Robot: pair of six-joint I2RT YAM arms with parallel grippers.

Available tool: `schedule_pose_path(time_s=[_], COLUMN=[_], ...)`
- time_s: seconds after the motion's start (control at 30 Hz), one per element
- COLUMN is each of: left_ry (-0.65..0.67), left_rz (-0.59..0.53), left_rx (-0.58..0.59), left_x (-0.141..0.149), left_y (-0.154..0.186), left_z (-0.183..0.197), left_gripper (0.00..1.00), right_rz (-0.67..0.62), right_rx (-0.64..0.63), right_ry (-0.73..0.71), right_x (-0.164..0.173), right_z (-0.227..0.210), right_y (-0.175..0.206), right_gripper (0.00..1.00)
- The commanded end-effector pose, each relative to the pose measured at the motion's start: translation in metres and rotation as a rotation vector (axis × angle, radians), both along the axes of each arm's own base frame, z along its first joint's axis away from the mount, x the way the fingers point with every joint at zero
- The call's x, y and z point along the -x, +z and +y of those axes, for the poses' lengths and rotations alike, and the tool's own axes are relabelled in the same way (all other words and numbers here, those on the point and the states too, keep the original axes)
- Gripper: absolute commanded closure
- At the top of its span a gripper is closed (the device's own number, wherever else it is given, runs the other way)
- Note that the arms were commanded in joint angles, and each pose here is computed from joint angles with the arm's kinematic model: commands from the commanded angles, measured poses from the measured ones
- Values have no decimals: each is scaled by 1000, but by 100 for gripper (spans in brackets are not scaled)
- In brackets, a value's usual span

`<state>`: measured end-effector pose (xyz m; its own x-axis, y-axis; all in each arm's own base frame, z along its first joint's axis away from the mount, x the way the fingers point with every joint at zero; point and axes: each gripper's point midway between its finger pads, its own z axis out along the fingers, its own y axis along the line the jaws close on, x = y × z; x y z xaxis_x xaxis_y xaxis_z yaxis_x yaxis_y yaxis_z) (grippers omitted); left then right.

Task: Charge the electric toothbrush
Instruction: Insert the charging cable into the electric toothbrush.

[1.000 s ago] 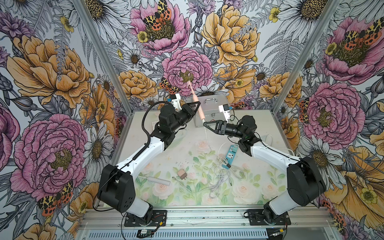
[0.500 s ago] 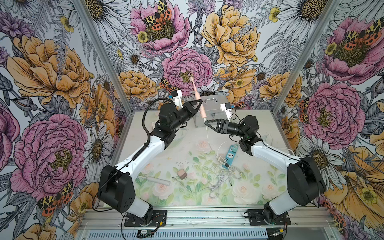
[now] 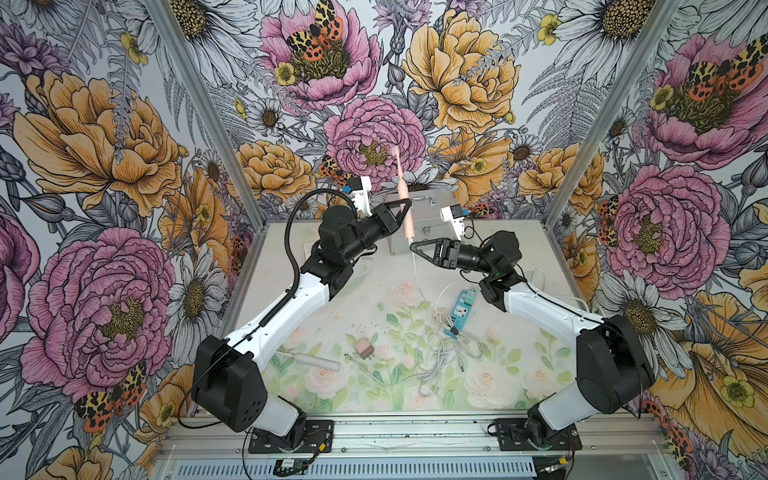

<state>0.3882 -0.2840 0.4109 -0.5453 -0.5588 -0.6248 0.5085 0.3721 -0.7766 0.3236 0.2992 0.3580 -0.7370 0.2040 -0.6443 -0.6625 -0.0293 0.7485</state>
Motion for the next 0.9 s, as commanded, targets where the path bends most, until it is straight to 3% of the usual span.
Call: schedule_pose_path(time_s=[0.0,0.13,0.37,0.5,0.57,0.77,0.87], left_ry=[-151,-201,-237,-216,-198,-106,-86], left_rz=[69,56,126,105,75,-24,-32], left_rx=[-86,-55,-6,-21,-24,-64,-75], left_x=[41,50,55,50,45,25,20], left_y=[-39,-36,-53,-51,-42,-15,-16], left_z=[-25,-37,-46,-46,-45,-41,-45], left_gripper=[100,100,100,100,100,100,100], right_rz=[-123,-136,-165,-141,-89,32,51], right_rx=[-165,-186,-216,-137,-53,237,309], right_ry=[-237,-207,-231,-180,-178,-177,-225], right_x=[-27,-23,-24,-24,-24,-8,-5], right_z=[-34,-31,-37,-28,-25,-28,-42], right_y=[62,70,80,63,37,-43,-51], right_gripper=[100,100,100,100,100,74,66])
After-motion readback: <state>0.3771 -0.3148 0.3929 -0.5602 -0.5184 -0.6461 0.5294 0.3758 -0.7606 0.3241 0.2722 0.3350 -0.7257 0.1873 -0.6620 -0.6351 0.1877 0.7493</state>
